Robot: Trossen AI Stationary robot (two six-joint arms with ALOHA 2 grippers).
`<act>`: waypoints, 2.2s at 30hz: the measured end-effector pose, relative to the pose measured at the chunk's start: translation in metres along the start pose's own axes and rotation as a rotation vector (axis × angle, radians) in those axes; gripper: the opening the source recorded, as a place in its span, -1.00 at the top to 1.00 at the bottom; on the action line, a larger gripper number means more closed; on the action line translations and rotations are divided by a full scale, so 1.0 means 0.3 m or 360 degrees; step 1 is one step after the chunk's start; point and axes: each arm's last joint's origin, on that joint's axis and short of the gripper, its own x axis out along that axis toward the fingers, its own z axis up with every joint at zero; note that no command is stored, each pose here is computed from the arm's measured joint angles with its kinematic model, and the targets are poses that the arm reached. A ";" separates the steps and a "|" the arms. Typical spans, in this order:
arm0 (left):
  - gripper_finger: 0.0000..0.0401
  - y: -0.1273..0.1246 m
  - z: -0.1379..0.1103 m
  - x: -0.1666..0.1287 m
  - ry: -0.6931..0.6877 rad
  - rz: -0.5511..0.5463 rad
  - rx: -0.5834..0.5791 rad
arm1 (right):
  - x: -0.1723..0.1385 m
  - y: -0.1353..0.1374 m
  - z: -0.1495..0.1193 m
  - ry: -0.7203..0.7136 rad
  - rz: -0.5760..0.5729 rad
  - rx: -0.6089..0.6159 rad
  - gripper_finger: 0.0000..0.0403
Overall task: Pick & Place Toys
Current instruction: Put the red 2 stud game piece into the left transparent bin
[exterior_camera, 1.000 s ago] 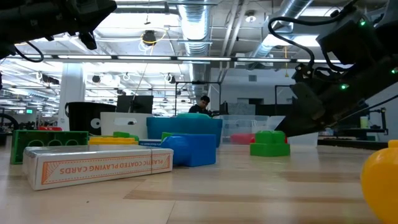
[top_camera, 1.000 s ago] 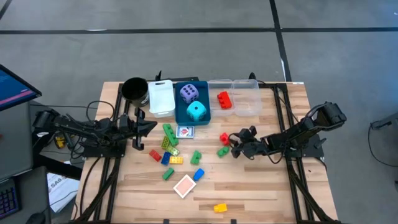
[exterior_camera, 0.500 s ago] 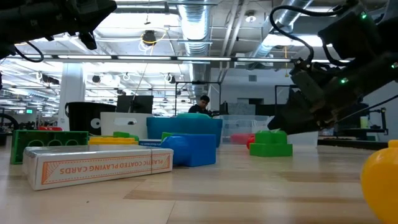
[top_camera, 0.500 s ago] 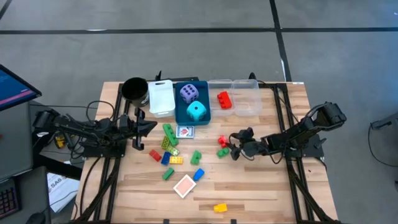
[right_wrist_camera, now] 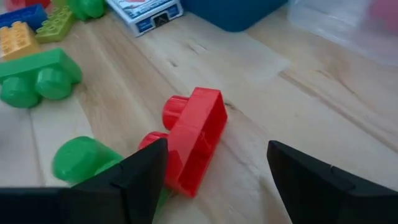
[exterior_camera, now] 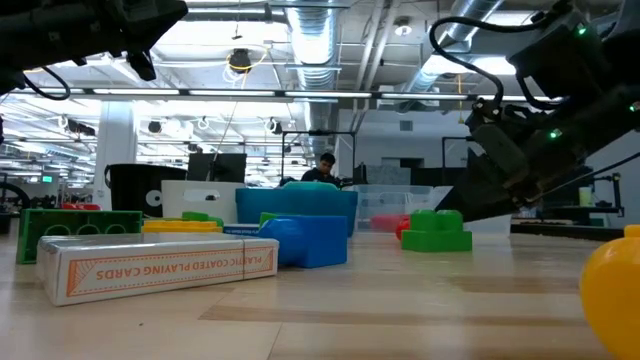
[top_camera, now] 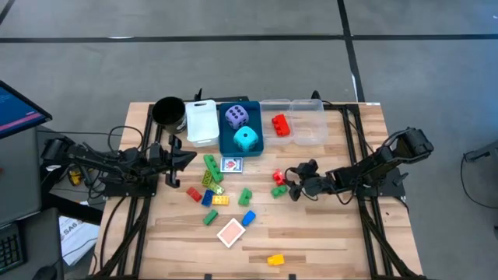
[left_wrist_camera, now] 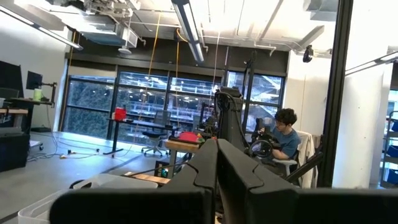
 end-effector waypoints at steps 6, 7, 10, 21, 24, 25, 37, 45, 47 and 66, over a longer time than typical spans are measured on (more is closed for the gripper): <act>0.99 0.000 0.000 0.000 0.0001 0.0000 -0.0002 | 0.018 0.044 0.019 0.0006 0.0046 -0.0117 -0.35; 0.99 0.000 0.000 0.000 0.0000 0.0000 -0.0002 | 0.028 0.053 0.019 0.0011 0.0043 -0.0133 -0.35; 0.99 0.000 0.000 0.000 0.0000 0.0000 -0.0004 | 0.076 0.096 0.014 0.0035 0.0074 -0.0131 -0.35; 0.99 0.000 -0.002 0.000 0.0009 0.0001 -0.0002 | 0.264 0.217 0.011 -0.0048 0.0102 -0.0039 -0.35; 0.99 0.000 -0.002 0.000 0.0010 0.0001 -0.0002 | 0.270 0.223 0.018 -0.0041 0.0129 -0.0111 -0.35; 0.99 0.000 -0.002 0.000 0.0010 0.0001 -0.0002 | 0.269 0.224 0.020 -0.0041 0.0135 -0.0137 -0.35; 0.99 0.000 -0.003 0.000 0.0013 0.0000 -0.0030 | 0.259 0.226 0.020 0.0011 0.0238 -0.0244 -0.35; 0.99 0.000 -0.005 0.000 0.0025 0.0001 -0.0052 | 0.220 0.197 -0.030 0.0031 0.0381 -0.0109 -0.35; 0.99 -0.001 -0.005 0.000 0.0026 -0.0004 -0.0054 | 0.204 0.188 -0.047 0.0016 0.0415 -0.0074 -0.35; 0.99 -0.004 -0.005 -0.001 0.0026 -0.0012 -0.0058 | 0.190 0.183 -0.061 -0.0050 0.0369 -0.0091 -0.35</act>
